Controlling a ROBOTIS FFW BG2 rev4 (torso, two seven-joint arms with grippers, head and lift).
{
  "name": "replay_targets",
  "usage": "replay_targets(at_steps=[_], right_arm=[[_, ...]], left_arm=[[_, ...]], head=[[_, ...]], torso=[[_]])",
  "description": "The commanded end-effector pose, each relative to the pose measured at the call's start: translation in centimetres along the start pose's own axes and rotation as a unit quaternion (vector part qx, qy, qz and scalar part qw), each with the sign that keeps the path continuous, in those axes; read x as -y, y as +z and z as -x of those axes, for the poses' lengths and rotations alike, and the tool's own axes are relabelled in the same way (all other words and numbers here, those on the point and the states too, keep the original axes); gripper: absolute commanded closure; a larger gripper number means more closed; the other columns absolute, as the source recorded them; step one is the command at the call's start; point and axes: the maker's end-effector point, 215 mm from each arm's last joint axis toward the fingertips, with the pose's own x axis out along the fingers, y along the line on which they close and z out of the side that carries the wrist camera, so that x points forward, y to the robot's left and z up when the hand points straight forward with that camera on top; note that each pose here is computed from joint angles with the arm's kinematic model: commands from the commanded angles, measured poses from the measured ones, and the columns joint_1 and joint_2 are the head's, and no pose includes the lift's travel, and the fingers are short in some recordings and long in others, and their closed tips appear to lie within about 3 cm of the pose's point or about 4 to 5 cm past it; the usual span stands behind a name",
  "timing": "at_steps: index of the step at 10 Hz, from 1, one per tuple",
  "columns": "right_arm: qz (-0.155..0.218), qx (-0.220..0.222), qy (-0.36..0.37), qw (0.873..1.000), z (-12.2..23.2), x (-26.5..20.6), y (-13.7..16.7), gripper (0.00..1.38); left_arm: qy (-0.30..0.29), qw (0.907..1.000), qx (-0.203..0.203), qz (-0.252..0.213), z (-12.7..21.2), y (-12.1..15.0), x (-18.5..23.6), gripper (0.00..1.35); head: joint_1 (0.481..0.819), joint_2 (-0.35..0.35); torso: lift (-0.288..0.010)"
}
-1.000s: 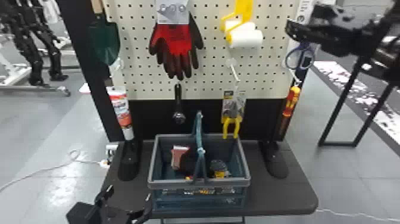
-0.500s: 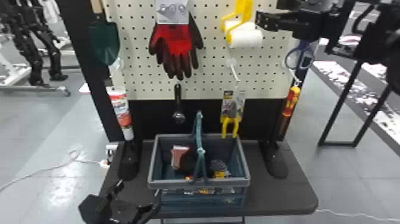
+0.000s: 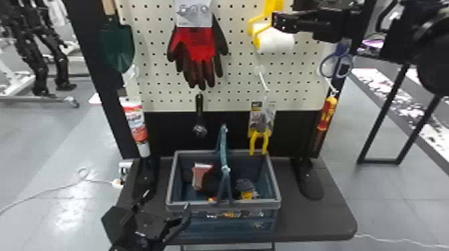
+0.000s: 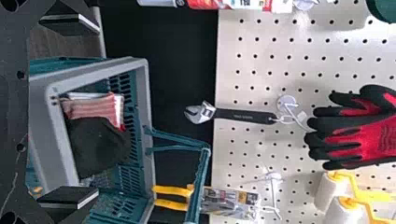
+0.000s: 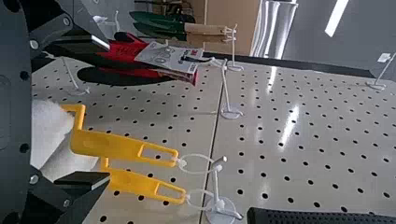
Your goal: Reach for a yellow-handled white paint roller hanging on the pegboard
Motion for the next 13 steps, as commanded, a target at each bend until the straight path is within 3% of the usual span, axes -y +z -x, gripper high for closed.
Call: replay_targets(at_steps=[1, 3, 5, 7, 9, 11, 12, 13], right_arm=[[-0.002, -0.003, 0.006, 1.0, -0.4, -0.1, -0.1, 0.3], [-0.02, 0.014, -0.008, 1.0, 0.0, 1.0, -1.2, 0.2], [-0.024, 0.003, -0.029, 0.999, -0.3, 3.4, -1.8, 0.18], [-0.037, 0.01, -0.038, 0.999, -2.0, 5.1, -2.2, 0.18], [-0.065, 0.025, -0.027, 0.997, -4.2, 4.3, -2.5, 0.19], [-0.068, 0.038, -0.008, 0.997, -6.6, 3.0, -1.3, 0.24], [-0.058, 0.031, -0.003, 0.998, -7.0, 2.7, -1.0, 0.75], [-0.048, 0.012, -0.005, 0.999, -6.6, 2.9, -1.4, 1.15]], left_arm=[[-0.009, 0.9999, 0.009, -0.002, -0.9, 0.6, 0.4, 0.1], [-0.008, 0.9999, 0.012, 0.007, -1.0, 0.6, 0.7, 0.1], [-0.01, 0.9999, 0.005, 0.01, -1.0, -0.1, 1.3, 0.1], [-0.01, 0.9998, 0.012, 0.008, -1.1, 0.4, 1.1, 0.1], [-0.013, 0.9999, 0.011, 0.005, -1.4, 0.4, 1.0, 0.1], [-0.016, 0.9998, 0.008, 0.005, -1.4, 0.2, 1.3, 0.1], [-0.018, 0.9998, 0.008, 0.005, -1.4, 0.2, 1.4, 0.1], [-0.016, 0.9998, 0.009, 0.007, -1.2, 0.2, 1.3, 0.1]], head=[[0.549, 0.0], [0.549, 0.0], [0.549, 0.0], [0.549, 0.0], [0.549, 0.0], [0.549, 0.0], [0.549, 0.0], [0.549, 0.0]], torso=[[-0.1], [-0.1], [-0.1], [-0.1], [-0.1], [-0.1], [-0.1], [-0.1]])
